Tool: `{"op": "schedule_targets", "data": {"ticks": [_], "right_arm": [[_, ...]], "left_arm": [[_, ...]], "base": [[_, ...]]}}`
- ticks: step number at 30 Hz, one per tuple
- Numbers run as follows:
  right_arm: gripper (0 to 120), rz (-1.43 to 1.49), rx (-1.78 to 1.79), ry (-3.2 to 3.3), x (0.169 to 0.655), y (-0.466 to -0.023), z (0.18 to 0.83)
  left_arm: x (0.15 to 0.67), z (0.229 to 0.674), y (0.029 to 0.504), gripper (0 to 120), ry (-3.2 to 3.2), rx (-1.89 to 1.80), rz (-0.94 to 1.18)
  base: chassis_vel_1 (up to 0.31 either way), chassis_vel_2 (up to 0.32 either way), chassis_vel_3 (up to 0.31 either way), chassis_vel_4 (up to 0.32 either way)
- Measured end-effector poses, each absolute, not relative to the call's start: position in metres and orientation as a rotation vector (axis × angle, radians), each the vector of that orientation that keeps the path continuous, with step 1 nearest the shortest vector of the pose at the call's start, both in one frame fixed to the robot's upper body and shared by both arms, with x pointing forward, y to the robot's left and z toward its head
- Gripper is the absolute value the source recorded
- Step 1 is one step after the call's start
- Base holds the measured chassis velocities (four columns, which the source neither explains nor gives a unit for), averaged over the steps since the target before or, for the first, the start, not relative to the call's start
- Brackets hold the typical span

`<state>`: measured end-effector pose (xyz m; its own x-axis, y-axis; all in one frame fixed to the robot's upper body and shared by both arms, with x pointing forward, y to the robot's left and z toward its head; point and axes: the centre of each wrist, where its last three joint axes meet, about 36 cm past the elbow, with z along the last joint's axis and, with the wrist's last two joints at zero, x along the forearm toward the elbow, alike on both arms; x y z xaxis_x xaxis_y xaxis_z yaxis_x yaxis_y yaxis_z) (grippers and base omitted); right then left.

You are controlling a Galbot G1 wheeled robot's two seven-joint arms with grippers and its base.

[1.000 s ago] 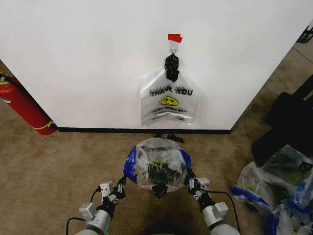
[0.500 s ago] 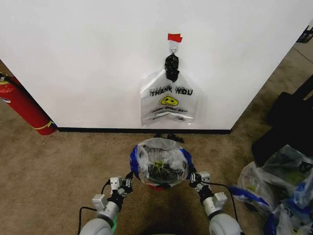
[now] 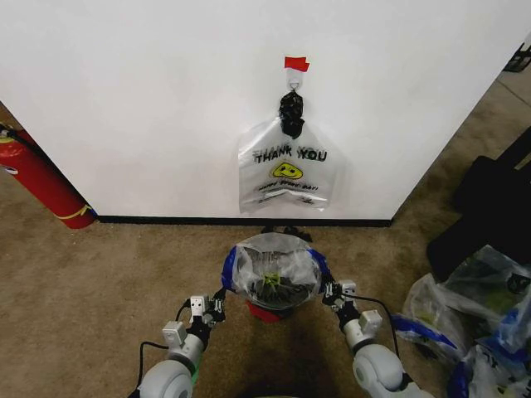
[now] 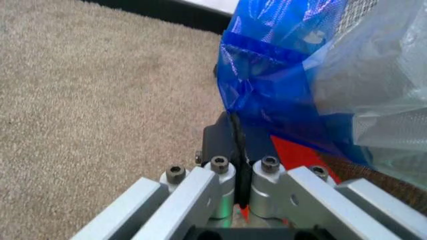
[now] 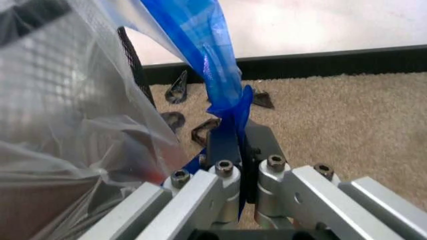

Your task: Pick up the garbage bag from the wall and place it over the trash bin.

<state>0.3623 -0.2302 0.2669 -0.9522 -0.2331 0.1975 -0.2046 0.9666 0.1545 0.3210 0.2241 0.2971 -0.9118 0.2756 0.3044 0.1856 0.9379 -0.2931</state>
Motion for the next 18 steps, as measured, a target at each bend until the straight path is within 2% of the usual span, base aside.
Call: {"op": "schedule_targets", "data": {"ticks": [9, 18], "right_arm": [[0, -0.153, 0.333, -2.892, 0.377, -0.228, 0.257], [0, -0.157, 0.317, -2.868, 0.366, -0.233, 0.247]], "left_arm": [[0.329, 0.288, 0.230, 0, -2.751, -0.322, 0.326], [0.322, 0.286, 0.236, 0, -2.742, -0.332, 0.285]], "base": [[0.000, 0.000, 0.000, 0.000], [0.000, 0.000, 0.000, 0.000]]}}
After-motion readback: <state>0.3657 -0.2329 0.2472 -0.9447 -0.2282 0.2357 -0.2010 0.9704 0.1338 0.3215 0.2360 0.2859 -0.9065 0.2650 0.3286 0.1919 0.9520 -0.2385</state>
